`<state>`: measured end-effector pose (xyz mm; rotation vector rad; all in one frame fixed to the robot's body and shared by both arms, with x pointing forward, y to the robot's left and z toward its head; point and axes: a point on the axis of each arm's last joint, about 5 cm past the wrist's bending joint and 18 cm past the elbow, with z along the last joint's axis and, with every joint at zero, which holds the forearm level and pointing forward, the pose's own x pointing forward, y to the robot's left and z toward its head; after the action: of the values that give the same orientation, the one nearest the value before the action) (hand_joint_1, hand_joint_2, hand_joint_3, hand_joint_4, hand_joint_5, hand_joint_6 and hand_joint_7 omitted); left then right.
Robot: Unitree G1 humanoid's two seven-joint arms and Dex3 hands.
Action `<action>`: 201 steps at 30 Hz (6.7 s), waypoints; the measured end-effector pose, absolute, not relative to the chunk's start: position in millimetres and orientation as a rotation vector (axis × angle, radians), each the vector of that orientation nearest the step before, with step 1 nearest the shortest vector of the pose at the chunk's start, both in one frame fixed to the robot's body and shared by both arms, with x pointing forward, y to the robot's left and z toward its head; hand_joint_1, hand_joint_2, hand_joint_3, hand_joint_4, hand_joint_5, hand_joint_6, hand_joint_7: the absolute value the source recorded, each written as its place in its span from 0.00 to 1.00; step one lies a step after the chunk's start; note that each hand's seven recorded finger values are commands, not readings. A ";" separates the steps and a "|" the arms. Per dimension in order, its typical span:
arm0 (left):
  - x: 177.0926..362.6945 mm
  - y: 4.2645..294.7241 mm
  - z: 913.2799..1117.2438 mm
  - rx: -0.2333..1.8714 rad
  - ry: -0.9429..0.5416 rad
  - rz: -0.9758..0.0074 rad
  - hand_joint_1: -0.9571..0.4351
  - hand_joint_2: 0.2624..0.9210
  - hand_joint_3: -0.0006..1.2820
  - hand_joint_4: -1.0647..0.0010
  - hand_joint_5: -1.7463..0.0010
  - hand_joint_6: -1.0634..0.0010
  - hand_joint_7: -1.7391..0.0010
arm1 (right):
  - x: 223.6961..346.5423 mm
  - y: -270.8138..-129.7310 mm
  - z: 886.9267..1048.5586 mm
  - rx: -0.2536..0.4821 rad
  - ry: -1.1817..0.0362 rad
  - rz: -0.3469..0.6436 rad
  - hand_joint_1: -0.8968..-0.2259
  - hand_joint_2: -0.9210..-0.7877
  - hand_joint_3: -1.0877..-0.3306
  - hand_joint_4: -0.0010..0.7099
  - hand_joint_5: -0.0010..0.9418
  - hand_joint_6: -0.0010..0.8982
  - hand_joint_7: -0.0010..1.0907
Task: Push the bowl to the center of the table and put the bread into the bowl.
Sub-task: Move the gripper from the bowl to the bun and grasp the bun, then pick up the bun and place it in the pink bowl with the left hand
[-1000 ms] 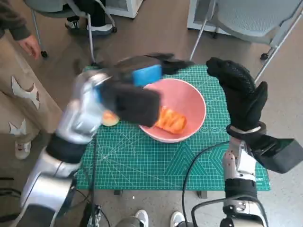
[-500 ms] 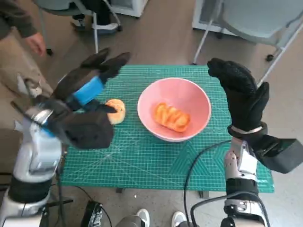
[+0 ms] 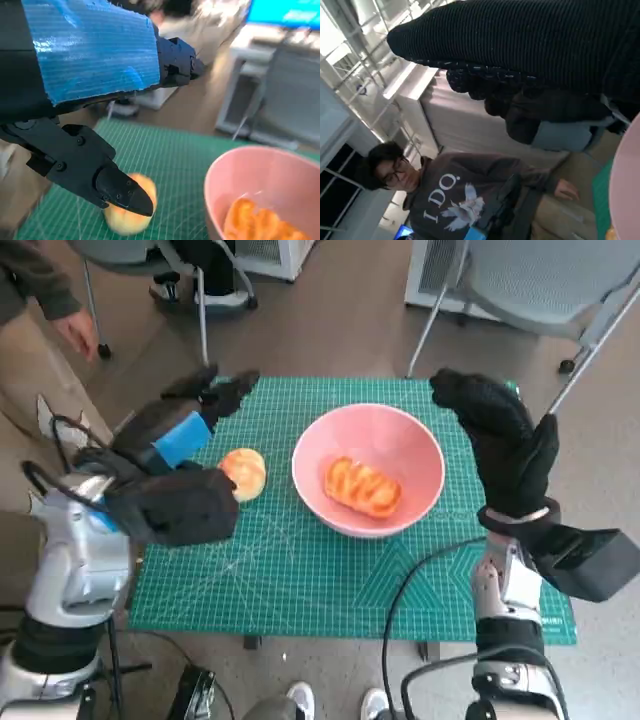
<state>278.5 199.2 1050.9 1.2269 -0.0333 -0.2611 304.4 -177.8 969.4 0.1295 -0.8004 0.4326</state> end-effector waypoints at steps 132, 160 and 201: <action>361.6 189.3 993.8 1.362 0.416 -0.235 0.69 1.00 0.07 0.47 0.19 0.31 0.46 | 300.5 -182.2 970.5 0.125 -0.804 0.407 0.35 0.00 0.57 0.38 0.00 0.11 0.48; 305.1 150.0 1075.1 1.199 -0.378 -0.158 0.69 0.97 0.03 0.28 0.39 0.35 0.36 | 301.2 -182.1 972.3 0.119 -0.814 0.417 0.38 0.00 0.56 0.37 0.00 0.11 0.48; 319.0 104.4 1049.4 1.026 -0.385 -0.576 0.41 0.92 0.01 0.99 1.00 0.84 0.99 | 295.3 -185.7 967.5 0.099 -0.808 0.383 0.39 0.00 0.56 0.37 0.00 0.12 0.47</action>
<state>319.0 104.4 1049.4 1.0261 -0.3850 -0.5759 295.3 -185.7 967.5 0.0985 -0.8084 0.3831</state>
